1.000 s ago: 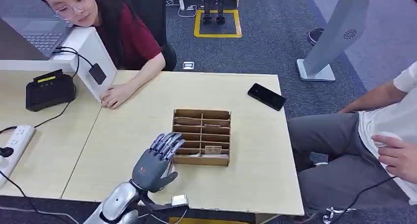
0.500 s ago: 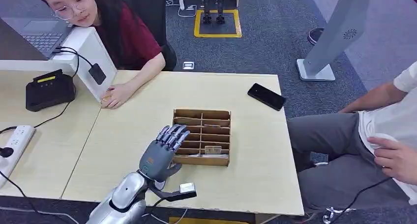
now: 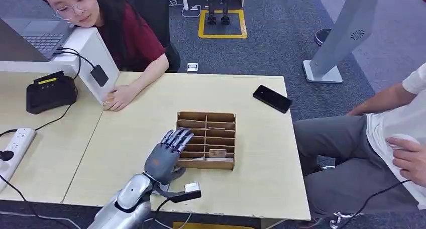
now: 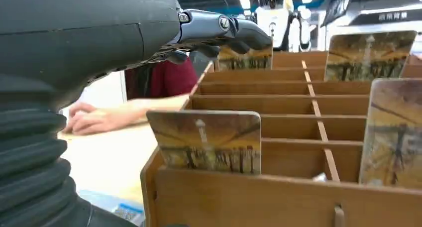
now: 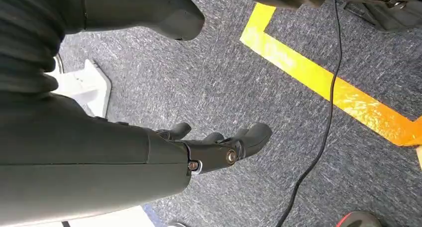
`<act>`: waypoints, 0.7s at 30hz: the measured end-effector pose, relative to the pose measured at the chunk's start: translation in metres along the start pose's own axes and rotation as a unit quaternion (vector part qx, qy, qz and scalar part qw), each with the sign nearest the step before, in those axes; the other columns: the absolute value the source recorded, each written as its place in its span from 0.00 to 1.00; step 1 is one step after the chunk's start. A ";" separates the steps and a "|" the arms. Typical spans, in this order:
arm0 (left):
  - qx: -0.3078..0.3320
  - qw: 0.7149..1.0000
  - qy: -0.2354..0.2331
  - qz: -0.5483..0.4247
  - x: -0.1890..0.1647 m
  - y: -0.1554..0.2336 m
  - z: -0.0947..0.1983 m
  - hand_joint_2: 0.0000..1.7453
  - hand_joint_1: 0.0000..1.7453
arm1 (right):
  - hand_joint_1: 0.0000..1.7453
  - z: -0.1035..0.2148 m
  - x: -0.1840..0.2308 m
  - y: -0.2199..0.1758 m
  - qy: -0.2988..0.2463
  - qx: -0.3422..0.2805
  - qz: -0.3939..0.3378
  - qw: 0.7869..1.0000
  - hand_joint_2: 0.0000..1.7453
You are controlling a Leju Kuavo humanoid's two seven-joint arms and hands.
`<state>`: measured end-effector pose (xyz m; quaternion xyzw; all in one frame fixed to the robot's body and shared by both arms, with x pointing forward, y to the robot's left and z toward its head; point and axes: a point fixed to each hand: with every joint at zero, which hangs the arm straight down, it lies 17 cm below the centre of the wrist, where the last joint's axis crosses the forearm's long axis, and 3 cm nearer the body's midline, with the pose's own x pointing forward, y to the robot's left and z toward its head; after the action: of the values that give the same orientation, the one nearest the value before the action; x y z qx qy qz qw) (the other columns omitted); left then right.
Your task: Pass the card to the sensor for recognition and then transmit it.
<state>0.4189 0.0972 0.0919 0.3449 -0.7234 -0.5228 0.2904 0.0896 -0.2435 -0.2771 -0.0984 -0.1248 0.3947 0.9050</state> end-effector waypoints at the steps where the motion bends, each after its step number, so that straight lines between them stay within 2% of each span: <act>1: -0.003 1.000 0.000 0.003 0.000 -0.001 0.000 1.00 0.00 | 0.00 0.000 0.000 0.000 0.000 0.000 0.000 1.000 1.00; 12: -0.008 0.999 -0.004 0.052 0.002 0.003 0.004 1.00 0.00 | 0.00 0.000 0.001 0.000 -0.004 0.001 -0.001 1.000 1.00; 21: 0.013 0.997 -0.016 0.077 0.005 0.025 0.008 1.00 0.00 | 0.00 0.000 0.001 0.001 -0.004 0.001 -0.001 1.000 1.00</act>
<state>0.4053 0.1029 0.1136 0.2834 -0.7590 -0.4953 0.3133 0.0893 -0.2423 -0.2771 -0.0957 -0.1279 0.3943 0.9050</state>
